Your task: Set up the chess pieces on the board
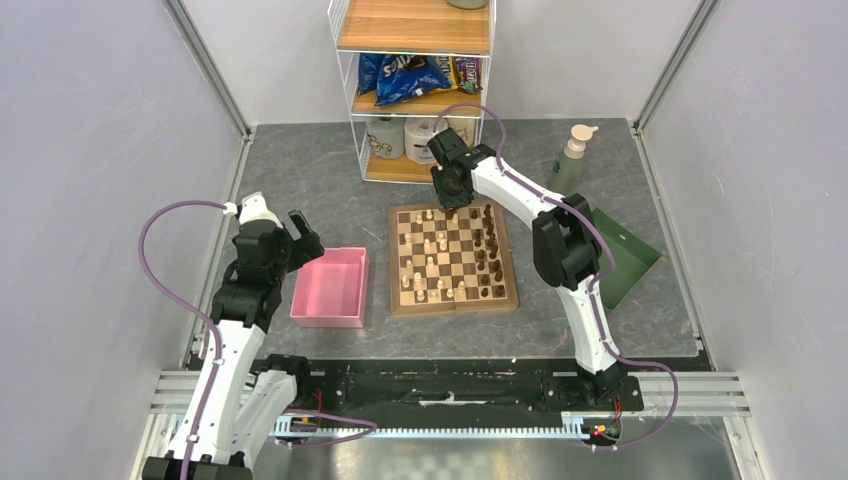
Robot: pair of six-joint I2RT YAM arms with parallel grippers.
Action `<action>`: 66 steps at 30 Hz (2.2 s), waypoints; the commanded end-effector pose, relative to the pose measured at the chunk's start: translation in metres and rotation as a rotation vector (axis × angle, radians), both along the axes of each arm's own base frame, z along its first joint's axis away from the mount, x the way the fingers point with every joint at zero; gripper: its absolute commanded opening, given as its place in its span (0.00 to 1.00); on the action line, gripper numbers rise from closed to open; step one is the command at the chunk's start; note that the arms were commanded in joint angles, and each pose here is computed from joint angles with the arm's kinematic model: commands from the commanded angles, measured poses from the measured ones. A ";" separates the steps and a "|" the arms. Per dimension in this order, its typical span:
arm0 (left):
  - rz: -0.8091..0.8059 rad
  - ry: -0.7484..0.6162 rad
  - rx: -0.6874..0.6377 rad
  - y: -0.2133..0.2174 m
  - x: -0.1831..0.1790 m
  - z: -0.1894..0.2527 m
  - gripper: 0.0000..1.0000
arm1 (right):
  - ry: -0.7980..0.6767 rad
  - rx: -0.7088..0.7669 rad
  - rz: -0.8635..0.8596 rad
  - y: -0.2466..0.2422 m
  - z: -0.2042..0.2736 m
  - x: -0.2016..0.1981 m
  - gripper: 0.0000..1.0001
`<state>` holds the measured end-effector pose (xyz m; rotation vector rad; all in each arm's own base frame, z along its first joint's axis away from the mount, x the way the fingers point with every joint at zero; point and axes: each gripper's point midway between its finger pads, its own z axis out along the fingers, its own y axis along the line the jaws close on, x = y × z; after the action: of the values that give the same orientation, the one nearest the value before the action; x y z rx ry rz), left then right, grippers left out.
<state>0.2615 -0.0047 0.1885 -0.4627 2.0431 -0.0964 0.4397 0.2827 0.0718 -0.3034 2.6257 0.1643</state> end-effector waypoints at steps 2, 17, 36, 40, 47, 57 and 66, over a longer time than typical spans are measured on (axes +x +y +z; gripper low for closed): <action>0.010 -0.057 -0.026 -0.002 0.005 0.015 0.99 | -0.019 -0.018 0.013 0.000 0.005 0.009 0.37; 0.008 -0.055 -0.028 -0.002 0.005 0.015 0.99 | 0.009 -0.025 0.026 0.001 0.002 0.005 0.34; 0.006 -0.051 -0.028 -0.003 0.005 0.013 0.99 | -0.044 0.021 0.017 0.007 0.029 0.013 0.17; 0.008 -0.051 -0.027 -0.002 0.005 0.013 0.99 | -0.089 0.034 -0.010 0.001 0.049 0.012 0.17; 0.013 -0.052 -0.025 -0.001 0.005 0.013 0.99 | -0.114 0.072 -0.103 -0.028 0.064 -0.003 0.18; 0.009 -0.048 -0.026 -0.002 0.006 0.013 0.99 | -0.086 0.085 -0.169 -0.050 0.051 -0.020 0.18; 0.013 -0.048 -0.024 -0.001 0.006 0.012 0.99 | -0.030 0.057 -0.191 -0.057 0.023 -0.022 0.18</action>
<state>0.2616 -0.0047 0.1884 -0.4623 2.0435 -0.0961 0.4103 0.2259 0.0984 -0.0690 2.6110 0.1635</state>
